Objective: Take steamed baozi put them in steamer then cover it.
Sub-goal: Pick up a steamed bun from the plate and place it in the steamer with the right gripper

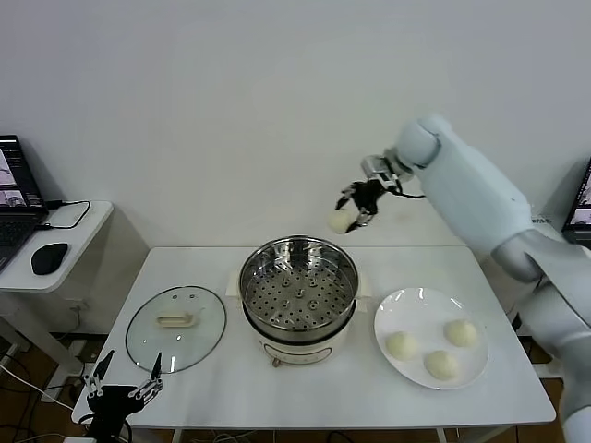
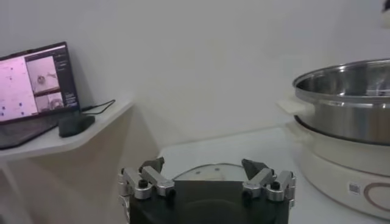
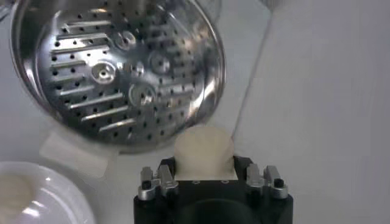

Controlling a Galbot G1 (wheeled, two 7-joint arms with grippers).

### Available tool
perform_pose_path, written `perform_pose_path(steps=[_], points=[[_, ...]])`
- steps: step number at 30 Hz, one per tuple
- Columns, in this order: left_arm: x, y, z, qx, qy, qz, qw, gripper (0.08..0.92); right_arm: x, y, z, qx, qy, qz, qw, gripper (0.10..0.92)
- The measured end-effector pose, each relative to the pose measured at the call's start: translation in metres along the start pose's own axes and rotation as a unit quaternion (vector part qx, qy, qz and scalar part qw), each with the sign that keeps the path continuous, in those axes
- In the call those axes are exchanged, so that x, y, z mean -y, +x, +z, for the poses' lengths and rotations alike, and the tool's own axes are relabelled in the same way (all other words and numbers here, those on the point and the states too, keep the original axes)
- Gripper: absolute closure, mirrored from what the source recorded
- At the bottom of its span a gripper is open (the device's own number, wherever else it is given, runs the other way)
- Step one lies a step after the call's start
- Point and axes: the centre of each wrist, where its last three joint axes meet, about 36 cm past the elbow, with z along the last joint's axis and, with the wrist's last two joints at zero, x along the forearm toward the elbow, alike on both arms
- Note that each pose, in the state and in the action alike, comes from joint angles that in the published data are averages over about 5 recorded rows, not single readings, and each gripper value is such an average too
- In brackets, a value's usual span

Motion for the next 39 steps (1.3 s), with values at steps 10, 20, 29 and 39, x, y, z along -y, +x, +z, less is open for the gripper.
perform_pose_path(steps=[10, 20, 29, 39], points=[[0.002, 0.002, 0.007, -0.008, 0.000, -0.003, 1.000, 0.177, 0.036, -0.017, -0.051, -0.026, 0.177, -0.041, 0.983, 0.422], [0.000, 0.003, 0.005, -0.004, -0.001, -0.007, 1.000, 0.177, 0.045, -0.049, -0.071, -0.035, 0.251, -0.076, 0.964, 0.420], [0.003, 0.001, 0.011, -0.009, 0.003, -0.005, 1.000, 0.177, 0.043, -0.077, -0.076, -0.021, 0.262, -0.094, 0.960, 0.420], [0.003, -0.001, 0.016, -0.015, 0.003, -0.004, 1.000, 0.177, 0.039, -0.108, -0.083, -0.007, 0.272, -0.108, 0.956, 0.420]])
